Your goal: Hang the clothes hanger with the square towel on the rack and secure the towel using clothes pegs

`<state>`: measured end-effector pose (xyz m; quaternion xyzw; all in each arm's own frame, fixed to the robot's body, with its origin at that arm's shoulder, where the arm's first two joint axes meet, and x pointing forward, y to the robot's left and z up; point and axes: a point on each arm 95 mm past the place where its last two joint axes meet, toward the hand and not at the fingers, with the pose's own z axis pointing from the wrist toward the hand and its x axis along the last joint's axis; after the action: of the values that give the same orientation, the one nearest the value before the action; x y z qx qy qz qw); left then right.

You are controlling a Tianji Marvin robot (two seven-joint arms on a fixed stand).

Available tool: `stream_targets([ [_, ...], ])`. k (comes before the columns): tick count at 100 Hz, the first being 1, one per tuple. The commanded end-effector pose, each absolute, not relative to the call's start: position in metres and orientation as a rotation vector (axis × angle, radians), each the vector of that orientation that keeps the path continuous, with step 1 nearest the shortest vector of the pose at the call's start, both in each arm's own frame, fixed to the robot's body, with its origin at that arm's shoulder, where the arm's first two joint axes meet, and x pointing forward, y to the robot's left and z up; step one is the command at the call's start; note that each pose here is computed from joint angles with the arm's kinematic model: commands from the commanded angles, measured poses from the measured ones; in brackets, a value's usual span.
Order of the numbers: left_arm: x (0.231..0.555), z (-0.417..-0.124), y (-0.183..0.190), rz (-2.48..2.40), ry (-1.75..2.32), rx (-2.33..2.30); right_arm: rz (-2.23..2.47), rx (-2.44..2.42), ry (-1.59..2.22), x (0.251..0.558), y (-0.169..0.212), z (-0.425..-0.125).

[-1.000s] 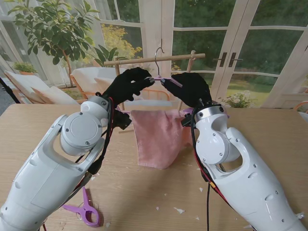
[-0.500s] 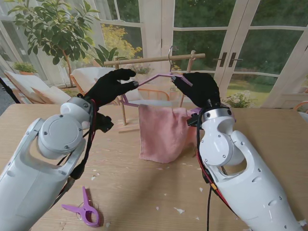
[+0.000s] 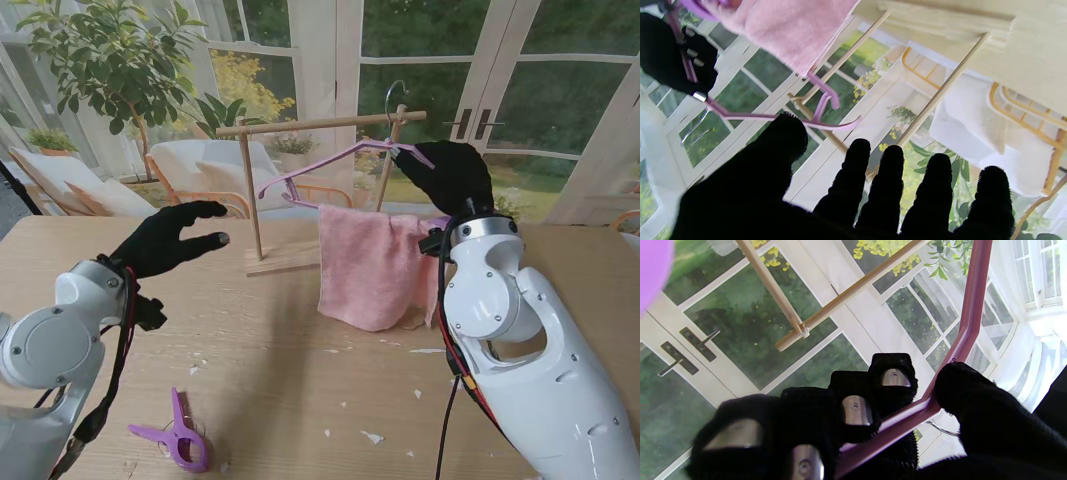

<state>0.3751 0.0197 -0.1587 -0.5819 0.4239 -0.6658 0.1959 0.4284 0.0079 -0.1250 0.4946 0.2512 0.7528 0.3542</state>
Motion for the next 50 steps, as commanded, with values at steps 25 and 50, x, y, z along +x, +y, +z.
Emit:
stream_targets([
  [25, 0.337, -0.218, 0.041, -1.697, 1.362, -1.685, 1.931, 1.316, 0.623, 0.426, -0.003, -0.123],
  [50, 0.292, -0.254, 0.068, -1.533, 1.594, -1.535, 1.933, 1.322, 0.609, 0.423, -0.003, -0.119],
])
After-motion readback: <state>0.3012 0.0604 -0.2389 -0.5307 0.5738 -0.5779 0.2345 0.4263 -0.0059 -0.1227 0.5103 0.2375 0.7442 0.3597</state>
